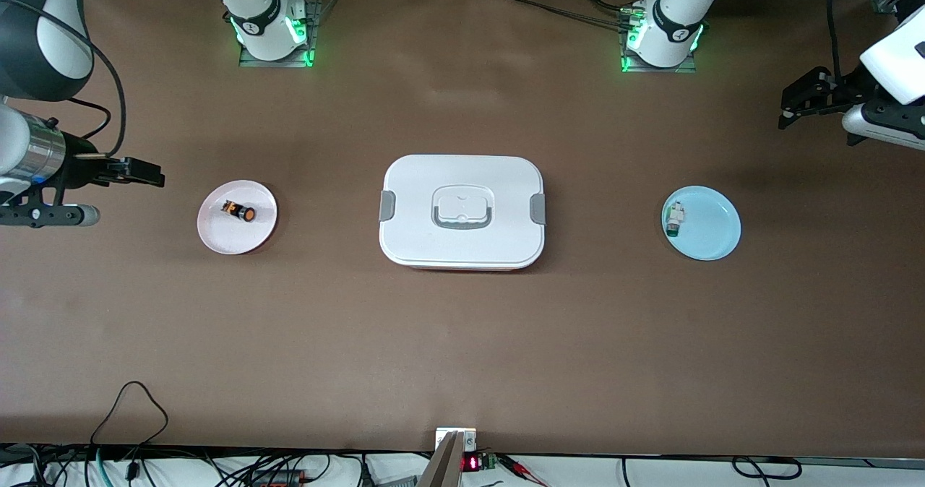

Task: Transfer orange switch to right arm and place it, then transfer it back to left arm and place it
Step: 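Move the right gripper toward the orange switch on the white plate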

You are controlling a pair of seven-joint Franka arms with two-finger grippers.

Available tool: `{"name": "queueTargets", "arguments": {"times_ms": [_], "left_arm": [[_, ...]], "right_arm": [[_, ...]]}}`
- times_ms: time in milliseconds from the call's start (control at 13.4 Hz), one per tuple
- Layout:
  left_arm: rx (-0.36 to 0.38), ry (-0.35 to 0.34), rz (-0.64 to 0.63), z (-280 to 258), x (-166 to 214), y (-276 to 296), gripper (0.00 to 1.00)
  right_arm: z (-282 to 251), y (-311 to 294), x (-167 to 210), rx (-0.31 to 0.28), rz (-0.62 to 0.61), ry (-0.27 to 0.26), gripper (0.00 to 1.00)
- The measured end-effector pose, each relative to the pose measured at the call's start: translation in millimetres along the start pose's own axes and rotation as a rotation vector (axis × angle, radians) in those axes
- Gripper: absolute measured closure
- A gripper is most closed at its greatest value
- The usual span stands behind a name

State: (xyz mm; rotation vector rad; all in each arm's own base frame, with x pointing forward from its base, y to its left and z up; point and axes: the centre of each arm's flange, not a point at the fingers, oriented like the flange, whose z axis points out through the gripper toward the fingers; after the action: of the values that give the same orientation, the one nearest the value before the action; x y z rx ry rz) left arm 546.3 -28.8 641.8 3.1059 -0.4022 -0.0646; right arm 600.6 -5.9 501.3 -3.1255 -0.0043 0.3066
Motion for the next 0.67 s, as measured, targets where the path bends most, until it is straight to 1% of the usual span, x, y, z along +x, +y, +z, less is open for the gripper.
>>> {"name": "queueTargets", "arguments": {"times_ms": [224, 523, 673], "left_arm": [[0.000, 0.000, 0.000, 0, 0, 0, 0.00], [0.000, 0.000, 0.000, 0, 0, 0, 0.00], [0.000, 0.000, 0.000, 0, 0, 0, 0.00]], "right_arm": [[5, 1, 2, -0.001, 0.002, -0.009, 0.00], [24, 1, 11, -0.006, 0.048, -0.044, 0.00], [27, -3, 13, -0.012, 0.047, -0.050, 0.00]]}}
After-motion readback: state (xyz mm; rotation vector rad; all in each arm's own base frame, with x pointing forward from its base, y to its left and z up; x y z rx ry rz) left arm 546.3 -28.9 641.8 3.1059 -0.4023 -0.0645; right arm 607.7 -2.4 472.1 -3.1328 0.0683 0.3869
